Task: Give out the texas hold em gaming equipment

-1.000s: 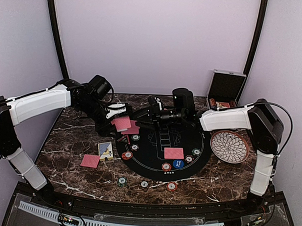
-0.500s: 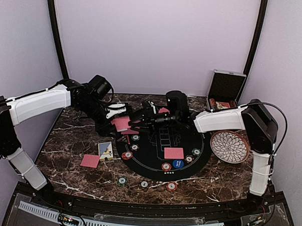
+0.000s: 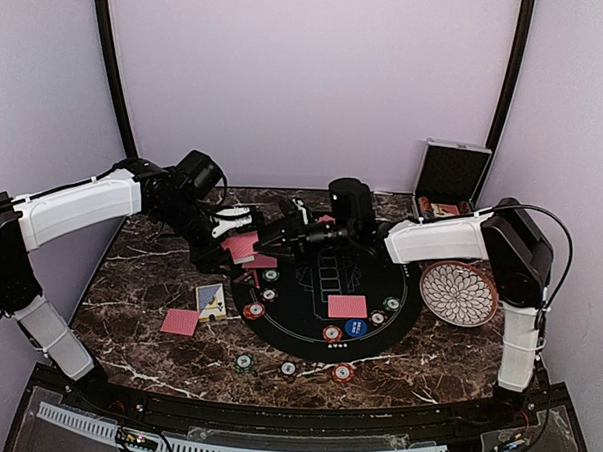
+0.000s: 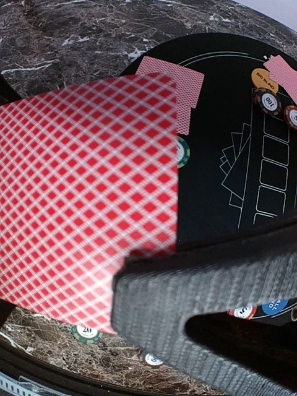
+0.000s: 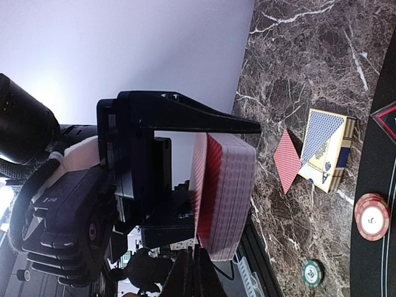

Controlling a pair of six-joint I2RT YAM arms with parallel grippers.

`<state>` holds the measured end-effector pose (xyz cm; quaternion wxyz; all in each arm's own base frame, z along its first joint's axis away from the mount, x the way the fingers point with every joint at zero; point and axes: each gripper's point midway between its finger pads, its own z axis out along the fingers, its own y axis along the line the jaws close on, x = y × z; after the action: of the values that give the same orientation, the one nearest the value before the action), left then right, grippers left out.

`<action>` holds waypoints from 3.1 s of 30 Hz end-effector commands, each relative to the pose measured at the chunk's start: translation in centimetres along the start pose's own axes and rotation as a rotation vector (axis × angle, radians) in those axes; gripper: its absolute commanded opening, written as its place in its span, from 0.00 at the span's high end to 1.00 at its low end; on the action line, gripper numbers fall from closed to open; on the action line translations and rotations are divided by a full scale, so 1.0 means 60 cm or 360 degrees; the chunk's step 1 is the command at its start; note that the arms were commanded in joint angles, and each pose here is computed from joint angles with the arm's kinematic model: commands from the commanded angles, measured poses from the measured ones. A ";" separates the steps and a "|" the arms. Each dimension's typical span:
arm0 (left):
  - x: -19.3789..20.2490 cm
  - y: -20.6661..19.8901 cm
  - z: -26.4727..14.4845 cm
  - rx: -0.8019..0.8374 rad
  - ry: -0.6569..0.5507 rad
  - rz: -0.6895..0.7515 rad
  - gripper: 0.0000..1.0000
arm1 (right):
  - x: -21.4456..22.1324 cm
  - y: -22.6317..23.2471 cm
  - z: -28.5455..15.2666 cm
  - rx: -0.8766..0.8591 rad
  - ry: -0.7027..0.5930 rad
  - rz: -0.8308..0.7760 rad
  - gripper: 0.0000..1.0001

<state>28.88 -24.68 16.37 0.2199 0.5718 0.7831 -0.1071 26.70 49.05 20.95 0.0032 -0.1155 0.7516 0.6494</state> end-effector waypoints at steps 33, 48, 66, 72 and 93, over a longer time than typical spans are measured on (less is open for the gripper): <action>0.007 -0.002 -0.011 -0.0027 -0.0009 0.0018 1.00 | 0.133 -0.151 -0.270 0.0449 -0.0268 0.0236 1.00; 0.005 -0.002 -0.010 -0.0014 -0.0012 0.0012 1.00 | 0.131 -0.237 -0.311 0.0675 -0.0364 0.0296 1.00; 0.000 -0.003 -0.009 0.0007 -0.0021 0.0008 1.00 | 0.140 -0.284 -0.344 0.1029 -0.0368 0.0292 0.71; -0.004 -0.001 -0.012 0.0003 -0.0025 0.0011 1.00 | 0.116 -0.246 -0.371 0.1171 -0.0421 0.0163 0.23; -0.010 -0.004 -0.025 -0.0007 -0.0060 0.0019 1.00 | 0.010 -0.008 -0.241 0.0384 -0.0696 -0.0210 0.01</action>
<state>28.57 -24.49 15.81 0.2121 0.5747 0.7831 -0.1073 27.98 32.16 18.22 0.1826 -0.0046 0.8489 0.4959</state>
